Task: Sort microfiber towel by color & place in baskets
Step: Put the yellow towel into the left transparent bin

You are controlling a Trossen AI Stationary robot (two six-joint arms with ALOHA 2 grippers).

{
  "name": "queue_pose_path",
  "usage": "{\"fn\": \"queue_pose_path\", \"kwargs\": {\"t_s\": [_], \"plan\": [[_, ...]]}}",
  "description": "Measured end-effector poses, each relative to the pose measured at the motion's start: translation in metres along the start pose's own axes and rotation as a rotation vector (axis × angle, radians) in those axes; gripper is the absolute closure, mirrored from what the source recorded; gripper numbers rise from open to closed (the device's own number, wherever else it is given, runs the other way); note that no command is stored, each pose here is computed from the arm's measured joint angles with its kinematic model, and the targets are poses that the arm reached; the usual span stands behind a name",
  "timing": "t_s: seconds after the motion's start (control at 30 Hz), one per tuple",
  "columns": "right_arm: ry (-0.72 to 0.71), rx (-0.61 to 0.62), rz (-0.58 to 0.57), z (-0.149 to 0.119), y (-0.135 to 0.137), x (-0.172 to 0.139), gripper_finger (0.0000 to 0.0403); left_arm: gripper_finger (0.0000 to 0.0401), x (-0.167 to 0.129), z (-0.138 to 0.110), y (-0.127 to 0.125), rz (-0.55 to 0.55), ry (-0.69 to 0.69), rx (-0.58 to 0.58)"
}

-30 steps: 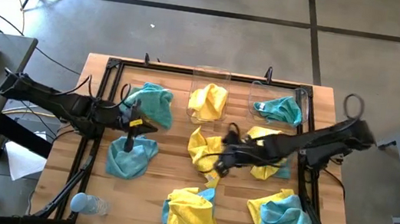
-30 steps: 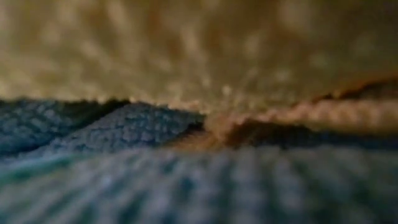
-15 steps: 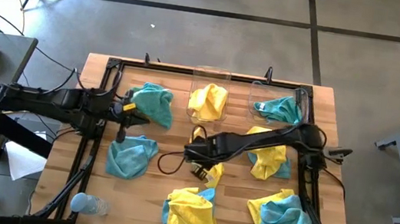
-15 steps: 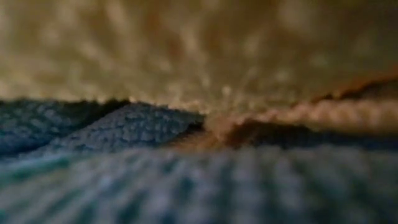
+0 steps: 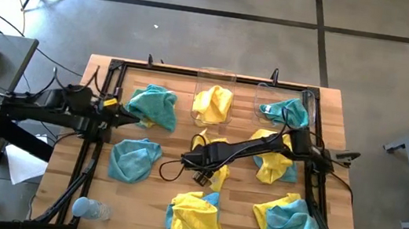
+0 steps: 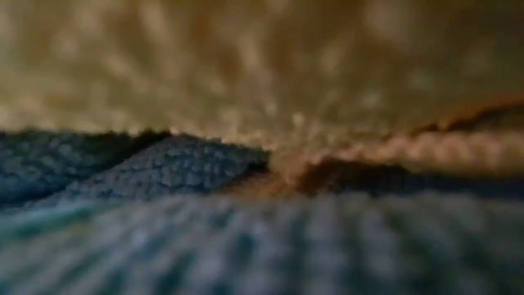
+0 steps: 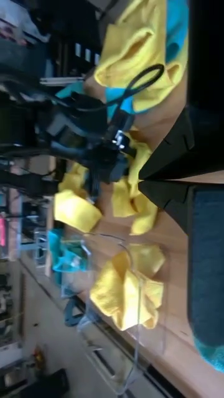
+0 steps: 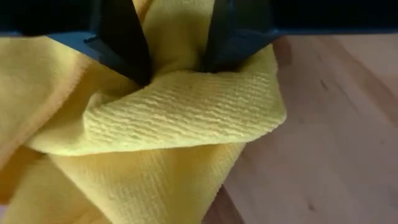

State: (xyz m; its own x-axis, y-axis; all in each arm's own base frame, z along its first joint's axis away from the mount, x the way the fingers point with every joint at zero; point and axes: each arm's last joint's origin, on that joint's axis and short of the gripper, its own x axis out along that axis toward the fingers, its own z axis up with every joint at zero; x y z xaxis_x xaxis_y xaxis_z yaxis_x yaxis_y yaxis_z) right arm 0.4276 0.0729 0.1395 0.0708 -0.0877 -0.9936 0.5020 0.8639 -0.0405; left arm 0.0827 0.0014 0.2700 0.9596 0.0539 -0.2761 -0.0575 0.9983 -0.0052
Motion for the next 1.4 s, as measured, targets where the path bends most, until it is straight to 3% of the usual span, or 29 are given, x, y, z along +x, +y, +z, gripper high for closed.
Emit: {"fn": "queue_pose_path", "kwargs": {"t_s": [0.2,0.3,0.67,0.8,1.0,1.23,1.4], "plan": [[0.018,-0.011,0.069,0.004,-0.002,-0.004,0.0383,0.0401,-0.005,0.001,0.000,0.005,-0.028,-0.005],[-0.032,-0.018,0.059,0.005,-0.009,-0.023,0.0379,0.0401,-0.005,0.001,0.001,0.007,-0.027,-0.005],[-0.498,0.056,0.132,-0.008,-0.077,-0.189,0.0397,0.0401,-0.004,0.001,0.001,0.042,-0.027,-0.004],[-0.641,0.021,0.070,-0.004,-0.109,-0.217,0.0399,0.0401,-0.004,0.001,0.003,0.078,-0.035,-0.004],[-0.709,-0.039,0.052,0.028,-0.155,-0.217,0.0401,0.0401,-0.004,0.009,0.005,0.156,-0.112,-0.016],[-0.609,-0.070,0.041,0.070,-0.195,-0.170,0.0402,0.0401,-0.004,0.014,0.007,0.243,-0.152,-0.028],[-0.470,-0.133,0.072,0.088,-0.209,-0.124,0.0402,0.0401,-0.001,0.013,0.007,0.251,-0.135,-0.028]]}}
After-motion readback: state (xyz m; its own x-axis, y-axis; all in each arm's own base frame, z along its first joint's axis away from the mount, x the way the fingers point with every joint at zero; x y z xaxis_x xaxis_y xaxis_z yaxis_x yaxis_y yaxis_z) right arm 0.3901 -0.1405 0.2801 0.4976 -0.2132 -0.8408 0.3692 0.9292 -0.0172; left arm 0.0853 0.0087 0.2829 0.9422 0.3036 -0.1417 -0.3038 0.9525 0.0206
